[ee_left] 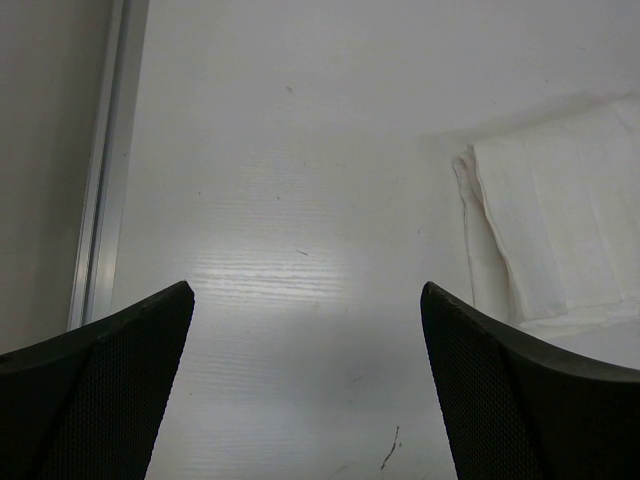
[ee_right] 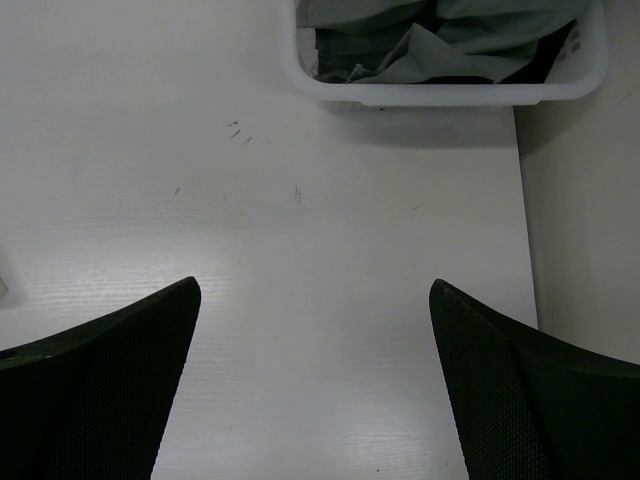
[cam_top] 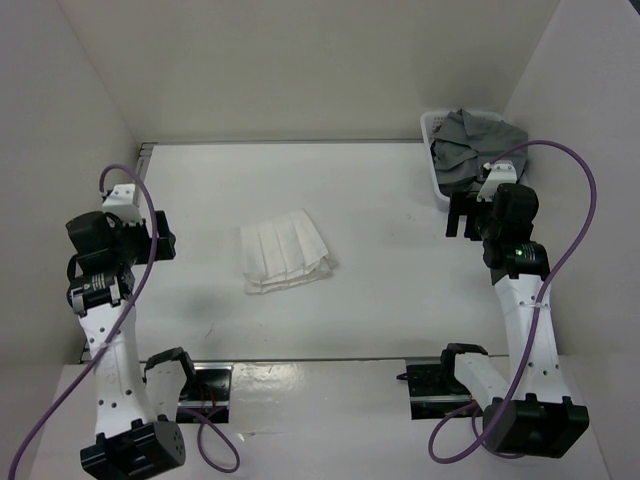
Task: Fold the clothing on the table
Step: Fold the skirt
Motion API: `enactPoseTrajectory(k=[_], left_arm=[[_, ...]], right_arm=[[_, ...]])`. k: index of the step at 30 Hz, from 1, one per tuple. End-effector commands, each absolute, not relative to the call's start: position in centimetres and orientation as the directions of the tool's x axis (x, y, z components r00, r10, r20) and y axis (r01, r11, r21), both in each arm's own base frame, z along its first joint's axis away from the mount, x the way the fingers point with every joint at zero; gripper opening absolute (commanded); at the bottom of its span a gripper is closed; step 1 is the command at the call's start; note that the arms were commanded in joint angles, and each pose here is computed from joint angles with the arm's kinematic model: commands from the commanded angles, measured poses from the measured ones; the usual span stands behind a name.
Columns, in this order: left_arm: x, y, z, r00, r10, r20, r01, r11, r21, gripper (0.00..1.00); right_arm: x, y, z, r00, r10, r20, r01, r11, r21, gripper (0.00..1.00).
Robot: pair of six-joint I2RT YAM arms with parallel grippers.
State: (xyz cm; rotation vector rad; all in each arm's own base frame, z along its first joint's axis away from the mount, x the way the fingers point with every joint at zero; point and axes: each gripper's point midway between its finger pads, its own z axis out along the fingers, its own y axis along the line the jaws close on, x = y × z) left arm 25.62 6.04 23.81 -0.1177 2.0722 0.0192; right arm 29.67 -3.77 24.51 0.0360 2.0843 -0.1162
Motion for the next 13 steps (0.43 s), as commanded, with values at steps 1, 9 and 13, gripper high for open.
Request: enactPoseTrajectory(k=[1,9,13], left_arm=[[25.7,6.1,24.4,-0.446,-0.056,-0.893,-0.083,0.996,-0.021,1.0],[25.8,6.1,24.2,-0.454,-0.059,-0.889,-0.083,0.996,-0.024,1.0],[25.8,6.1,24.2,-0.454,-0.059,-0.889,-0.083,0.996,-0.024,1.0]], right_arm=[[30.1,-3.9,25.8,-0.44,-0.038,-0.897,0.074,0.994,-0.079,0.99],[30.0,-3.5,25.1,-0.464,-0.035,-0.885,0.054,0.996,-0.068,0.99],[30.1,-3.2,24.4,-0.495,-0.041,-0.868,0.029,0.998,-0.063,0.99]])
